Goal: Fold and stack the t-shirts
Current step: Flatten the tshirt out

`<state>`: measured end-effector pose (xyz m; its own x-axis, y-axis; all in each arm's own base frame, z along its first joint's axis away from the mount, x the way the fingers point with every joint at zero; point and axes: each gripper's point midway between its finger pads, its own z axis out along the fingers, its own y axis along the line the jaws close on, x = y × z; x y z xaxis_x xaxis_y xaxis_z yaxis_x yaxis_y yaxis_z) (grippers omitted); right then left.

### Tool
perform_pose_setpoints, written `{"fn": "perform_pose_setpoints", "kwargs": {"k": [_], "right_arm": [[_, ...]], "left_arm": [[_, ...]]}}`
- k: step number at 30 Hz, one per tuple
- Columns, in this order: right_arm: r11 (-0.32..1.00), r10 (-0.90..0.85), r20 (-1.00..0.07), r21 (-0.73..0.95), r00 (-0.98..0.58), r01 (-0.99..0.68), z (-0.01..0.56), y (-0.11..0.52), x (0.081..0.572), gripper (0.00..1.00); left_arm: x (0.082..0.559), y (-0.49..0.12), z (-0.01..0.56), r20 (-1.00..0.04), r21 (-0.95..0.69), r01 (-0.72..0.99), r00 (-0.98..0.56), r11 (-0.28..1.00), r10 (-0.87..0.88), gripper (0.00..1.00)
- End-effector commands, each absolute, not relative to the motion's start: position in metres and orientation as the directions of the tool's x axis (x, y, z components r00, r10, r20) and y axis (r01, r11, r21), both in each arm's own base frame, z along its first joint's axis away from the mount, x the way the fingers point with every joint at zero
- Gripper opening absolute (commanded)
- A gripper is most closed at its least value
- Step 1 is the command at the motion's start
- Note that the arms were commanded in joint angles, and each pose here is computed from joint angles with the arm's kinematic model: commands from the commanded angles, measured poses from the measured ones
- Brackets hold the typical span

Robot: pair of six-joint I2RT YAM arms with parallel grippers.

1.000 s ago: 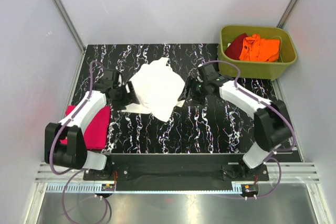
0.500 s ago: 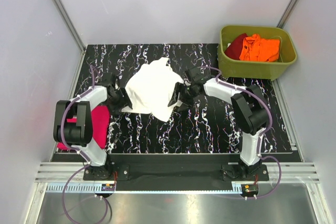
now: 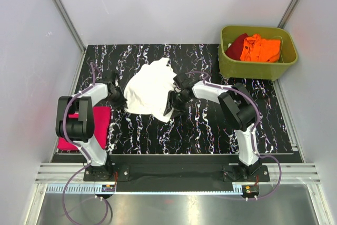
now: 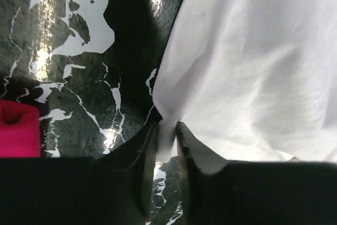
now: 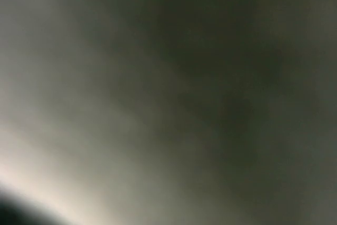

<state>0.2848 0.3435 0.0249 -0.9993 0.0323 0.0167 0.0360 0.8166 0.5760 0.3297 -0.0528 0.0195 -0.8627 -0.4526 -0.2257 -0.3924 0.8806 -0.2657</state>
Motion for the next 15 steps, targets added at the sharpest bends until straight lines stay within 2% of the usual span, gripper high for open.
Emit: {"fn": "perform_pose_setpoints", "kwargs": {"k": [1, 3, 4, 6, 7, 9, 10, 12, 13, 15], "right_arm": [[0.854, 0.024, 0.009, 0.519, -1.0, 0.026, 0.017, 0.342, 0.284, 0.5], [0.863, 0.043, -0.007, 0.503, -0.999, 0.033, 0.015, 0.338, 0.285, 0.41], [0.871, 0.061, -0.031, 0.49, -0.998, 0.038, 0.015, 0.336, 0.29, 0.3], [0.881, 0.088, -0.056, 0.471, -0.995, 0.051, 0.015, 0.332, 0.295, 0.19], [0.886, 0.105, -0.087, 0.461, -0.991, 0.053, 0.02, 0.33, 0.3, 0.09], [0.888, 0.107, -0.126, 0.459, -0.986, 0.038, 0.03, 0.33, 0.307, 0.0], [0.897, 0.103, -0.188, 0.443, -0.977, 0.009, 0.042, 0.325, 0.315, 0.0], [0.898, 0.099, -0.243, 0.439, -0.965, -0.018, 0.064, 0.322, 0.321, 0.0], [0.899, 0.088, -0.313, 0.433, -0.946, -0.06, 0.091, 0.318, 0.327, 0.0], [0.895, 0.087, -0.381, 0.435, -0.921, -0.096, 0.121, 0.314, 0.332, 0.0]], "left_arm": [[0.339, -0.056, 0.024, -0.257, -0.306, -0.362, -0.859, 0.88, -0.443, 0.17], [0.335, -0.058, 0.027, -0.254, -0.318, -0.36, -0.859, 0.877, -0.445, 0.0], [0.337, -0.059, 0.036, -0.271, -0.329, -0.356, -0.852, 0.874, -0.449, 0.0], [0.335, -0.06, 0.046, -0.282, -0.345, -0.36, -0.841, 0.867, -0.462, 0.0], [0.336, -0.061, 0.061, -0.314, -0.369, -0.35, -0.825, 0.861, -0.47, 0.0], [0.332, -0.065, 0.076, -0.327, -0.402, -0.354, -0.806, 0.844, -0.494, 0.0], [0.329, -0.066, 0.094, -0.361, -0.431, -0.337, -0.786, 0.837, -0.502, 0.0], [0.324, -0.07, 0.115, -0.382, -0.47, -0.328, -0.761, 0.819, -0.524, 0.0], [0.321, -0.073, 0.138, -0.418, -0.509, -0.294, -0.737, 0.809, -0.531, 0.0], [0.317, -0.074, 0.166, -0.47, -0.537, -0.254, -0.702, 0.805, -0.535, 0.0]]}}
